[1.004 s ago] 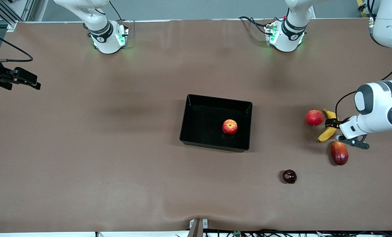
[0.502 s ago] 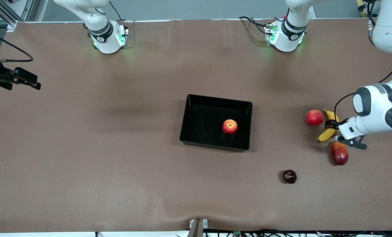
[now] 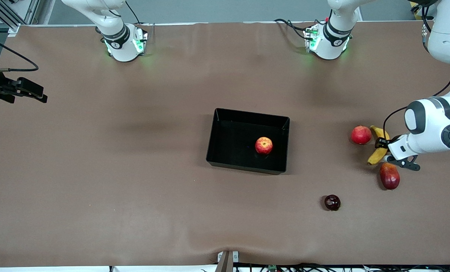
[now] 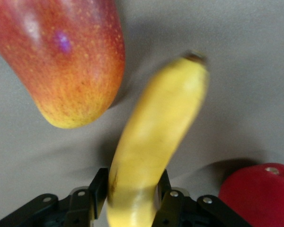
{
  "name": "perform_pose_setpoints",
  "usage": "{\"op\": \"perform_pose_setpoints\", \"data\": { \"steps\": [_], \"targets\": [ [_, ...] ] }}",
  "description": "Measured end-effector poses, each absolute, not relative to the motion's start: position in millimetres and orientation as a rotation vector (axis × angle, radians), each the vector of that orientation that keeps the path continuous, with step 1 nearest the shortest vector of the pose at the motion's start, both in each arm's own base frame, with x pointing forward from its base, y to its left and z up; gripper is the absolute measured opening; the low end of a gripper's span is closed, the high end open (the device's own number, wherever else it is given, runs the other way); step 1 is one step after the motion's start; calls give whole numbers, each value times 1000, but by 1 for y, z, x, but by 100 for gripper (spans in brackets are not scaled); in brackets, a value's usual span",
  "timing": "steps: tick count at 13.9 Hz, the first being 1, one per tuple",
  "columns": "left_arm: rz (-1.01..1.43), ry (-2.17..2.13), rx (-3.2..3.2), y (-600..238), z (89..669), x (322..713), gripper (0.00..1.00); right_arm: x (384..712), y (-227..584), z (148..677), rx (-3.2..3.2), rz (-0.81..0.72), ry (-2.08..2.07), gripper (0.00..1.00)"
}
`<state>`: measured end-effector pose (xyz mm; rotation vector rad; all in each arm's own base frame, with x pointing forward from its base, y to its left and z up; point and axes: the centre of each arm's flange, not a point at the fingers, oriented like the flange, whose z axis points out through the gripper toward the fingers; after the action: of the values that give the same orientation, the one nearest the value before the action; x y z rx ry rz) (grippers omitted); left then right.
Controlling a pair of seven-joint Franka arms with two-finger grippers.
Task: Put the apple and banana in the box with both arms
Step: 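Lift the banana with the left gripper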
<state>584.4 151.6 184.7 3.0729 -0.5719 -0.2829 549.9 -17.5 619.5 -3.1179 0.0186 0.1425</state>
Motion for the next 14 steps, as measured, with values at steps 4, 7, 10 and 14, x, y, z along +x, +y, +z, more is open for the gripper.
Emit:
{"op": "perform_pose_setpoints", "data": {
  "steps": [4, 7, 10, 14],
  "targets": [
    [-244, -637, 3072, 172, 202, 588, 41, 550, -17, 619, -3118, 144, 19, 100],
    [-267, -685, 3060, 176, 228, 586, 41, 550, -18, 617, -3117, 153, 19, 100],
    [-266, -821, 3031, 176, 261, 589, 41, 551, -17, 616, -3117, 158, 18, 100],
    [-270, -933, 2990, 151, 322, 614, 41, 551, -17, 617, -3117, 154, 18, 100]
  ]
}}
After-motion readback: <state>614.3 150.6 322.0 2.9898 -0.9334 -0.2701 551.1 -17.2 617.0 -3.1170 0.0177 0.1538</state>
